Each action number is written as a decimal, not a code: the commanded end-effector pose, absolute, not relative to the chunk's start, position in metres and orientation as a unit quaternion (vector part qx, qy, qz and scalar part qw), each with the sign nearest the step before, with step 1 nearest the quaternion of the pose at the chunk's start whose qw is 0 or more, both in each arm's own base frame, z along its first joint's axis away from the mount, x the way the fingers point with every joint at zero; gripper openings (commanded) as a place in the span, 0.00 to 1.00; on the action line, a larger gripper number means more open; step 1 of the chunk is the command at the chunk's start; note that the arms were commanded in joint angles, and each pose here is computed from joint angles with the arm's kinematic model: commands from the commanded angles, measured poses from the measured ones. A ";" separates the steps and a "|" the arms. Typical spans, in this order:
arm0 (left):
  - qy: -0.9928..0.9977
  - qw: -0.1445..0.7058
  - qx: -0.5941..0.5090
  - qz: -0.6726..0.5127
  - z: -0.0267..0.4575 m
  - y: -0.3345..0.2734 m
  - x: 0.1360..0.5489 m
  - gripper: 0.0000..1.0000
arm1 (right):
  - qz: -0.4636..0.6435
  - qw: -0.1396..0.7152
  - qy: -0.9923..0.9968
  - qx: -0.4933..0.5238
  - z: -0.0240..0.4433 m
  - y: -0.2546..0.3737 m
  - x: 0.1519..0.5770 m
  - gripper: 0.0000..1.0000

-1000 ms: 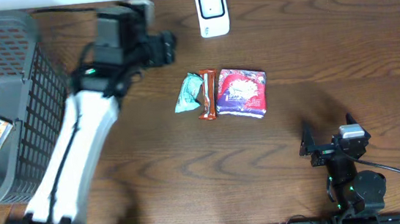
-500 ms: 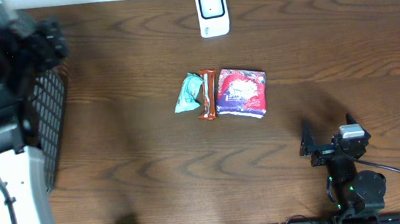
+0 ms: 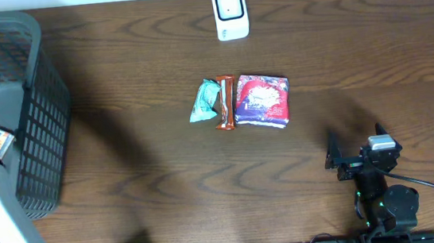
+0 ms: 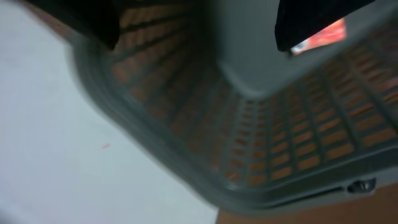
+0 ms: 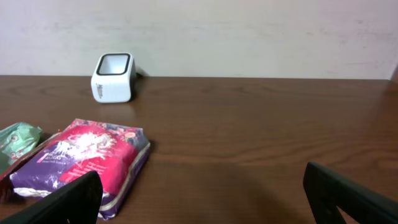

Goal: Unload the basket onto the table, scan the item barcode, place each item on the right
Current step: 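Move the left gripper back into the grey basket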

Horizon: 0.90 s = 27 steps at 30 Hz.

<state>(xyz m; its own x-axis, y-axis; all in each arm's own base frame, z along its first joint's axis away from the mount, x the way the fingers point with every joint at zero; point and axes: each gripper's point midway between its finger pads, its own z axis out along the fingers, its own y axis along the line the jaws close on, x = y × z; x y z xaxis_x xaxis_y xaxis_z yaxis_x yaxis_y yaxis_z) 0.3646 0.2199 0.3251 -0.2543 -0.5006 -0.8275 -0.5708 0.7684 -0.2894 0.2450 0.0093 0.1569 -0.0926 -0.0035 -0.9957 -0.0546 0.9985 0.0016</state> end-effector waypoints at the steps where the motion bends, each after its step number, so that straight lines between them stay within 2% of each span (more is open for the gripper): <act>1: 0.827 0.479 -0.277 0.101 0.307 0.234 0.368 0.79 | 0.025 0.675 0.737 -0.013 0.157 0.009 0.245 0.99; 9: 0.861 0.357 -0.252 0.262 0.256 0.287 0.351 0.79 | 0.025 0.675 0.737 -0.013 0.157 0.009 0.245 0.99; 21: 0.929 0.204 -0.185 0.248 0.141 0.313 0.347 0.77 | 0.025 0.675 0.737 -0.013 0.157 0.009 0.245 0.99; 27: 0.952 0.166 -0.160 0.201 0.089 0.315 0.347 0.77 | 0.025 0.675 0.737 -0.013 0.157 0.009 0.245 0.99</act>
<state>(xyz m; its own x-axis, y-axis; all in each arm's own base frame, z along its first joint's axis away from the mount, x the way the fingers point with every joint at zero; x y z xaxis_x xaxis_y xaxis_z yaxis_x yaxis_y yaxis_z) 0.3464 0.3156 0.1049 -0.8644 -0.2789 -0.4184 -0.4357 0.8309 0.3462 0.2450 0.0092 0.1568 -0.0929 -0.0035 -0.9957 -0.0542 0.9985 0.0016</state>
